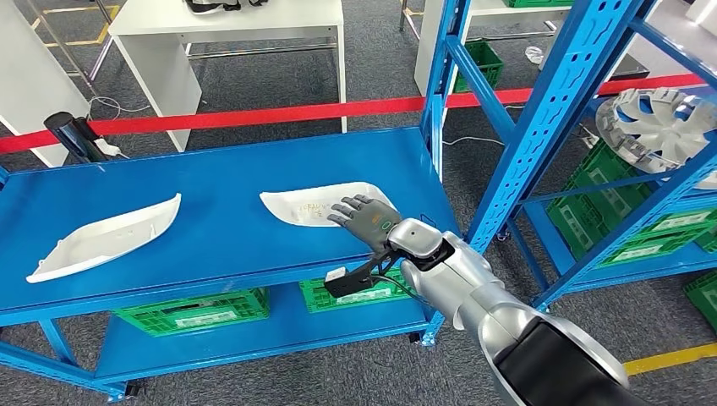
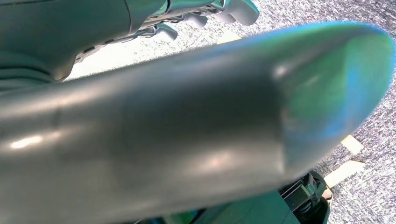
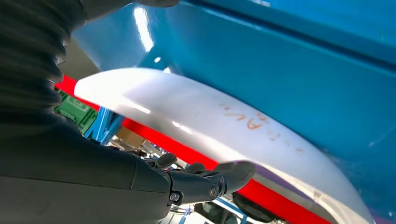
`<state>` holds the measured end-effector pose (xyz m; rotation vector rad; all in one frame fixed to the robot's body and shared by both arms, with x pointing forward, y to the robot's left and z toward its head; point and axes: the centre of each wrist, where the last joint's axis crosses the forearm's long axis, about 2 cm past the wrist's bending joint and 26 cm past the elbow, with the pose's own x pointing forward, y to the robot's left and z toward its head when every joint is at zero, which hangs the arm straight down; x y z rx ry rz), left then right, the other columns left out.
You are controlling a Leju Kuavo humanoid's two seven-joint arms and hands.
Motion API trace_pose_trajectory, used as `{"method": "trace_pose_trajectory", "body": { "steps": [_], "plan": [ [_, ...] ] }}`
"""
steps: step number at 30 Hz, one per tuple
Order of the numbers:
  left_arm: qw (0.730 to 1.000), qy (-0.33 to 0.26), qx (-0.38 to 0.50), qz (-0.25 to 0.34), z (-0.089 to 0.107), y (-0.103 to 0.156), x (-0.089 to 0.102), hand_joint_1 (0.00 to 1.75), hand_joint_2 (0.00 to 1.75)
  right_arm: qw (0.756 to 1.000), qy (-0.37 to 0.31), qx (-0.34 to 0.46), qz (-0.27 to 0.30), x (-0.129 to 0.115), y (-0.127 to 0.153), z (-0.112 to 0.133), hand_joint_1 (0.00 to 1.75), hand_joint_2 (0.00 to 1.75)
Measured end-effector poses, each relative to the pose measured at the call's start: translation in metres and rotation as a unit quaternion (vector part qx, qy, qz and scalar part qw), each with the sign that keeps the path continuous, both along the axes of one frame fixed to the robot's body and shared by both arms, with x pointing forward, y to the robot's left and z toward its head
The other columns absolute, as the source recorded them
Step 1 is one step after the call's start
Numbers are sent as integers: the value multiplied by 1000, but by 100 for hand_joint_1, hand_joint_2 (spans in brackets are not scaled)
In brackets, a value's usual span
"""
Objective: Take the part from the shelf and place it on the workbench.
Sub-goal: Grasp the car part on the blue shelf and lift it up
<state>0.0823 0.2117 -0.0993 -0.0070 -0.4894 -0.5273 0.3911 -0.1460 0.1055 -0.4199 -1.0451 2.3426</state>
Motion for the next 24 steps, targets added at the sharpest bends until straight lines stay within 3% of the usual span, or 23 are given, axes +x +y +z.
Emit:
{"method": "trace_pose_trajectory", "body": {
  "steps": [3,7,24],
  "plan": [
    [1000,-1,0,0,0,0,0,0,0,1000,3,-4,-7,-1,-2,-2,0,175],
    [1000,0,1,1,0,0,-1,0,0,1000,11,-11,-18,-1,-5,-4,175,175],
    [997,-68,38,13,-1,3,-5,0,0,997,36,-21,-60,-4,-26,-16,175,175]
  ]
}}
